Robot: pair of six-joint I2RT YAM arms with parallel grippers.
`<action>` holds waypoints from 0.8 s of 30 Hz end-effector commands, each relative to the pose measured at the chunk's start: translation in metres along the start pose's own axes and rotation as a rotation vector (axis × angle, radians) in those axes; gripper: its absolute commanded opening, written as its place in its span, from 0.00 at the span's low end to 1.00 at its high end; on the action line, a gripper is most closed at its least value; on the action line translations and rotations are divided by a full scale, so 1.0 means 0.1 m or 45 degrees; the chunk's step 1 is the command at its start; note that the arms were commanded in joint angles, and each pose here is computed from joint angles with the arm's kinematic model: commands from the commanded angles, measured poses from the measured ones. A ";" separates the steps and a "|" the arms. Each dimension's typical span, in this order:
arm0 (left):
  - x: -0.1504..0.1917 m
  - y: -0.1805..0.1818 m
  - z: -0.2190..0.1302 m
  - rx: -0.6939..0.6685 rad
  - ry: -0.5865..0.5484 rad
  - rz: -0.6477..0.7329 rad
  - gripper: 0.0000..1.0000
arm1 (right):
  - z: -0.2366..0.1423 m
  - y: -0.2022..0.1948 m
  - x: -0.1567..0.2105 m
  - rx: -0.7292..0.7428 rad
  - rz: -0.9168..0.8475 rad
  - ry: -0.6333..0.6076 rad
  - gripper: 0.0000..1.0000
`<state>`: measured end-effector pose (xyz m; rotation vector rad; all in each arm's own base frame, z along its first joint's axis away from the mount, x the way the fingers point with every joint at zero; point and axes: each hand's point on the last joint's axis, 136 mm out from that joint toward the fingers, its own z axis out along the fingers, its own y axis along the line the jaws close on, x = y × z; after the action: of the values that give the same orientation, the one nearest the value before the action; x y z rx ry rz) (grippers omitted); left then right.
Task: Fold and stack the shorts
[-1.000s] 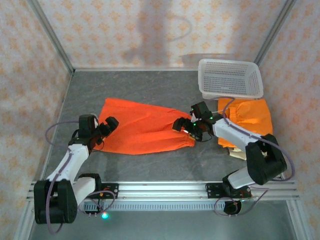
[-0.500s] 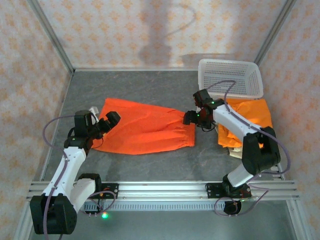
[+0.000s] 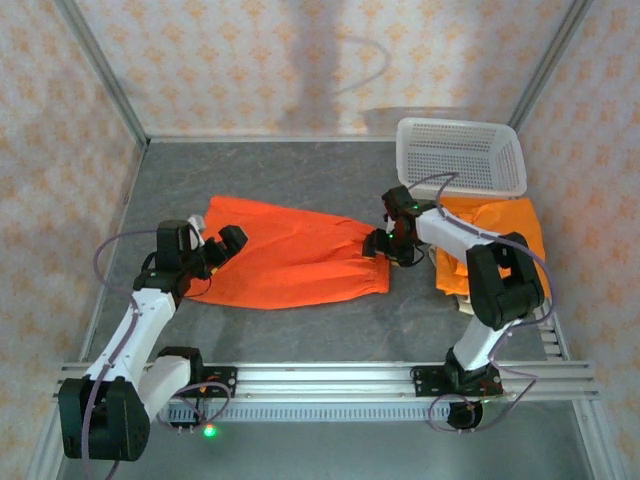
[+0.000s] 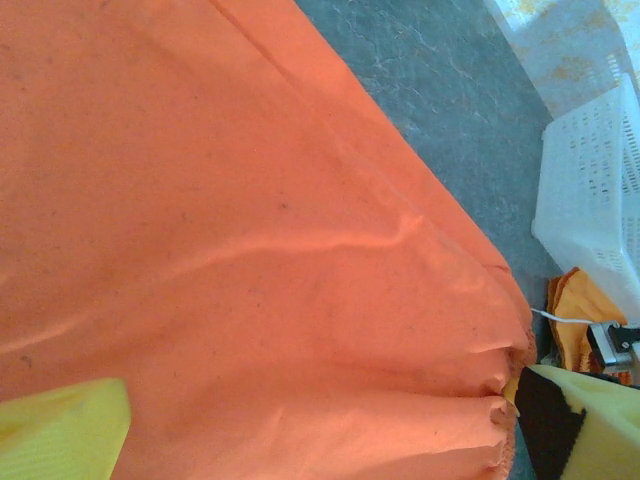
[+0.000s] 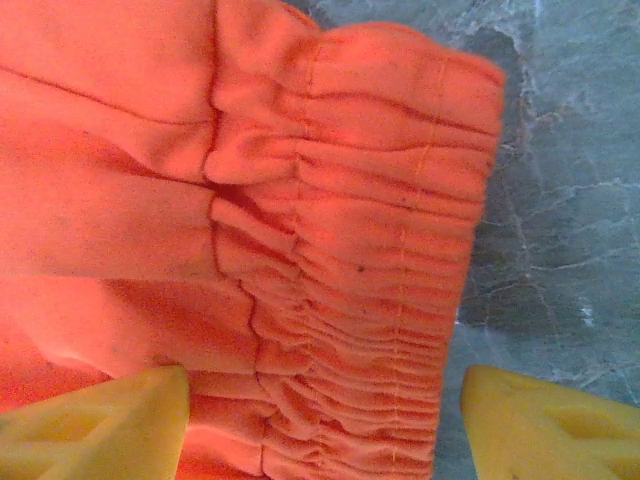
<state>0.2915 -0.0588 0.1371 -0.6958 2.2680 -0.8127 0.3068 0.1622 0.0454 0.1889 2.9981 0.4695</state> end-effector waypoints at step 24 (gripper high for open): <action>0.02 0.05 0.03 -0.023 -0.008 0.032 1.00 | 0.29 -0.22 0.00 0.234 0.001 -0.013 0.05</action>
<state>0.2905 -0.0596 0.1324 -0.6990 2.2800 -0.8106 0.3111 0.1712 0.0255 0.2068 3.0062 0.3919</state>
